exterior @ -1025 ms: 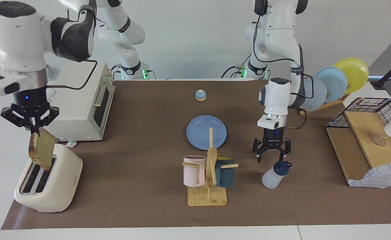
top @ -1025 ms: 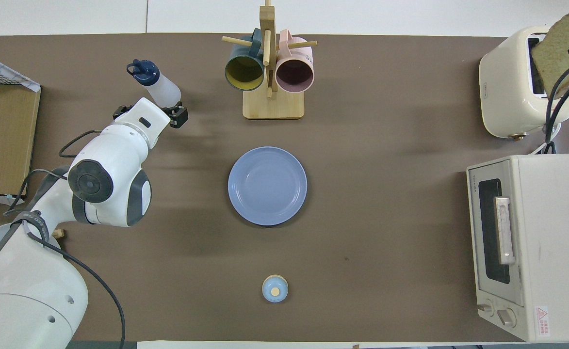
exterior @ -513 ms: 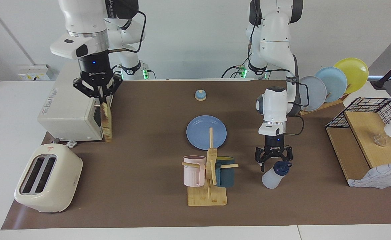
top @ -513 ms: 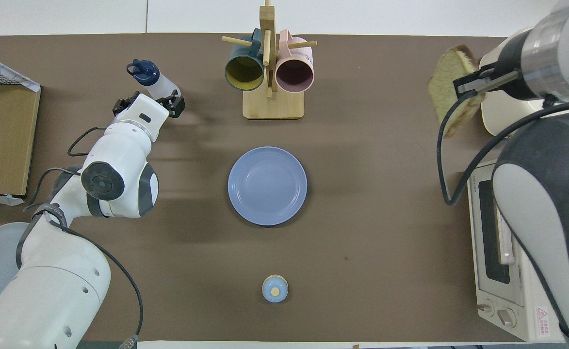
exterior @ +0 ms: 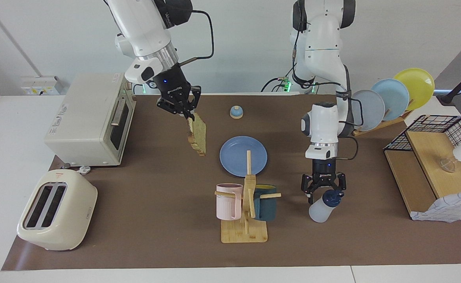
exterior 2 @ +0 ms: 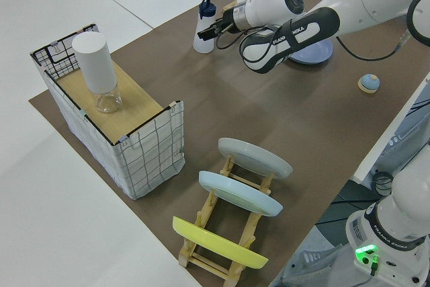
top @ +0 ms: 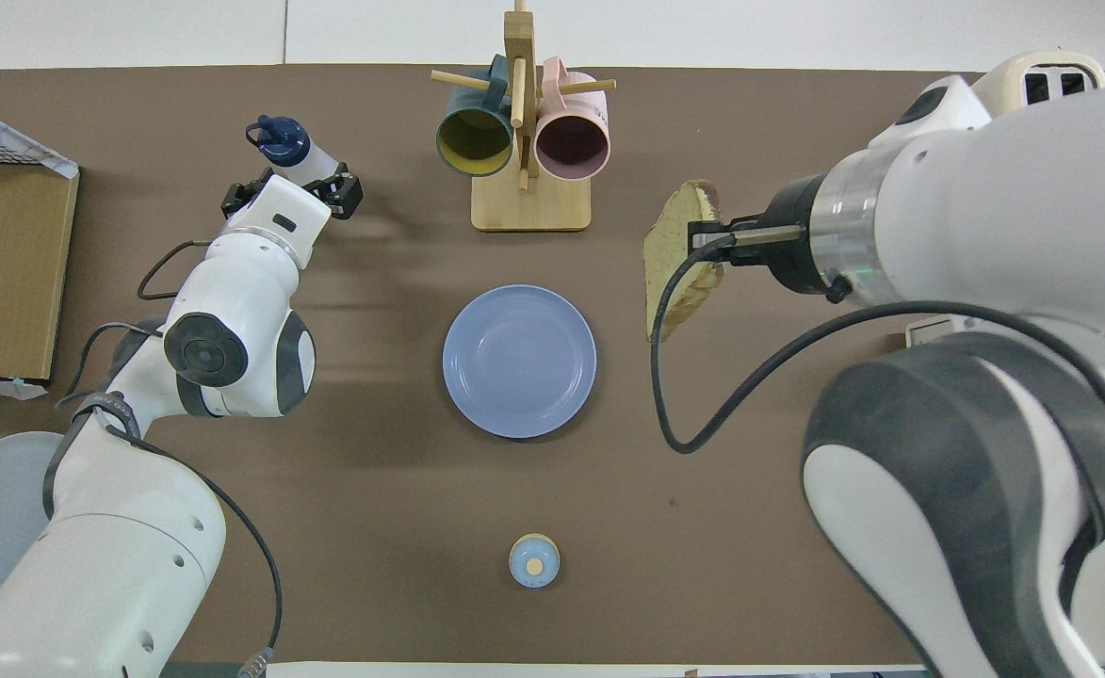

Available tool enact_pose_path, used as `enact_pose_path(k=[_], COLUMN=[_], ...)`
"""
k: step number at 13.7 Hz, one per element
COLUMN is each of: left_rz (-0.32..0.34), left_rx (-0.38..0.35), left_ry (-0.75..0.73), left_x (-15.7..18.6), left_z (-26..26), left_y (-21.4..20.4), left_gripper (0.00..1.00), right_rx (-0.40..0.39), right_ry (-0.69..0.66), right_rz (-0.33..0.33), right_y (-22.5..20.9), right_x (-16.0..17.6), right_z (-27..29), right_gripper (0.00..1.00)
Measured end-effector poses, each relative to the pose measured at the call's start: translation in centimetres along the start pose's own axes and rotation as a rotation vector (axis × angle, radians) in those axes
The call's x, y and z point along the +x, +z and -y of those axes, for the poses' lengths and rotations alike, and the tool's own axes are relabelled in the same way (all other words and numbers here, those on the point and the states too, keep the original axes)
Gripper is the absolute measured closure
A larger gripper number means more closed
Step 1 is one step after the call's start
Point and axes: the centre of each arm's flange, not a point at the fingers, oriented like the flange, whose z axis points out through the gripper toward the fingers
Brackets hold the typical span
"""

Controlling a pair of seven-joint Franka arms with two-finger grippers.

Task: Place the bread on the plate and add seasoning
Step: 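Pull the bread slice from the toaster with the right gripper, then lay the bread on the blue plate while the left gripper grasps the bottle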

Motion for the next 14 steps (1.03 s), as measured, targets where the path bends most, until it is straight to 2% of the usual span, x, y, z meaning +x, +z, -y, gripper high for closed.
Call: enact_pose_path(k=[4,9,12,14], left_rz=[-0.022,-0.036,-0.034,-0.034], left_rx=[0.013,0.038,0.037,0.034], left_ry=[0.013,0.027,0.044,0.050], left_x=[0.8,1.3,0.9,0.8], left_z=[0.0,0.7,0.0,-0.4], left_y=[0.7,1.0,1.3,1.2], left_gripper=[0.00,0.00,0.00,0.00], right_rx=[0.029,0.092,0.115,0.132], right_ry=[0.043,0.096,0.143,0.131], right_rz=[0.012,-0.051,-0.029,-0.046], right_y=[6.7,18.0,21.1,22.1], right_x=[-5.2,-8.6,-9.6,-11.2], right_z=[5.4,9.2,9.3,10.1], right_gripper=[0.93,0.93,0.93,0.93])
